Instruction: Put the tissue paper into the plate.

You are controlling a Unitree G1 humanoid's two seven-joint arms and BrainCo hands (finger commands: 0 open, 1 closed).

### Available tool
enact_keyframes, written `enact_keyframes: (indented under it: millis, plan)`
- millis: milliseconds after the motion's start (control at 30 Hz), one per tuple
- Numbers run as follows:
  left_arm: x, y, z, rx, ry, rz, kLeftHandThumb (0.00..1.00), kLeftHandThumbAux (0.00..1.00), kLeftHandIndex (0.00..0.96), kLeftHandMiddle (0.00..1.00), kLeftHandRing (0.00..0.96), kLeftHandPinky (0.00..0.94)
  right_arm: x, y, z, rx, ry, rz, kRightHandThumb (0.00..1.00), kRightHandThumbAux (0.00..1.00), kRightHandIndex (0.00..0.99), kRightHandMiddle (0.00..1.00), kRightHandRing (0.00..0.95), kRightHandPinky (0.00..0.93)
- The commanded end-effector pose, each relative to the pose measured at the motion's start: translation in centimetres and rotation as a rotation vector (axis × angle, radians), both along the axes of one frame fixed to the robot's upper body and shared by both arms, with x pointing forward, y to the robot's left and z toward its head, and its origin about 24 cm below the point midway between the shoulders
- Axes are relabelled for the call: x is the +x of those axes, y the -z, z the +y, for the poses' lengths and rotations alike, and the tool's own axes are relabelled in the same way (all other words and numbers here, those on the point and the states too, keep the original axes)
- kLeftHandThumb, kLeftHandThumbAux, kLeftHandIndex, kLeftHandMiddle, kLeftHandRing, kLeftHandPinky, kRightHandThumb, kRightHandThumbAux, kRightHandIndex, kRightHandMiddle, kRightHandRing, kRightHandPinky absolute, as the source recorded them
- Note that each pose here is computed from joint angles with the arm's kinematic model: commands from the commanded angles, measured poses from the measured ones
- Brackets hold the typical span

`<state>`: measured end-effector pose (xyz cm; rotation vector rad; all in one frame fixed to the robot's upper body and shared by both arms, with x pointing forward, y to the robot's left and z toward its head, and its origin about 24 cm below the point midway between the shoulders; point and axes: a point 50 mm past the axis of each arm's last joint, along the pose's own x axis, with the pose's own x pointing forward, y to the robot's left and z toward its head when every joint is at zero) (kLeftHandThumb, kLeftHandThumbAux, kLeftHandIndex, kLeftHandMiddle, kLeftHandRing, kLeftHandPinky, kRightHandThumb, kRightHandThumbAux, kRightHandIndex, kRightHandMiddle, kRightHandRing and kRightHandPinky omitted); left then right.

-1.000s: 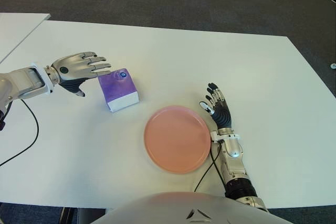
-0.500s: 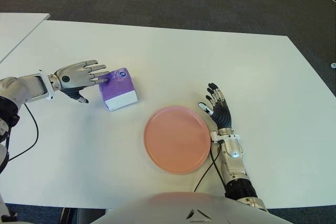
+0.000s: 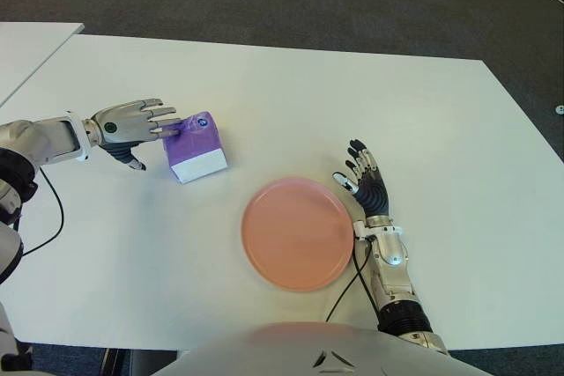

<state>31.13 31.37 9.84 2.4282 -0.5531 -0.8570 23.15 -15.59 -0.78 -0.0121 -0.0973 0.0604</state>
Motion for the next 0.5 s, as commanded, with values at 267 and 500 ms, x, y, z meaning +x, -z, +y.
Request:
enact_keyframes:
  millis: [267, 500]
  plan:
    - [0.0, 0.8, -1.0, -0.025, 0.036, 0.035, 0.505, 0.224, 0.0, 0.0, 0.0, 0.0, -4.4, 5.2, -0.5, -0.005, 0.011, 0.289, 0.074, 0.679, 0.0, 0.0, 0.0, 0.0]
    - [0.2, -0.5, -2.1, -0.129, 0.083, -0.009, 0.481, 0.216, 0.0, 0.0, 0.0, 0.0, -4.5, 5.3, -0.4, -0.013, 0.007, 0.3, 0.068, 0.678, 0.0, 0.0, 0.0, 0.0]
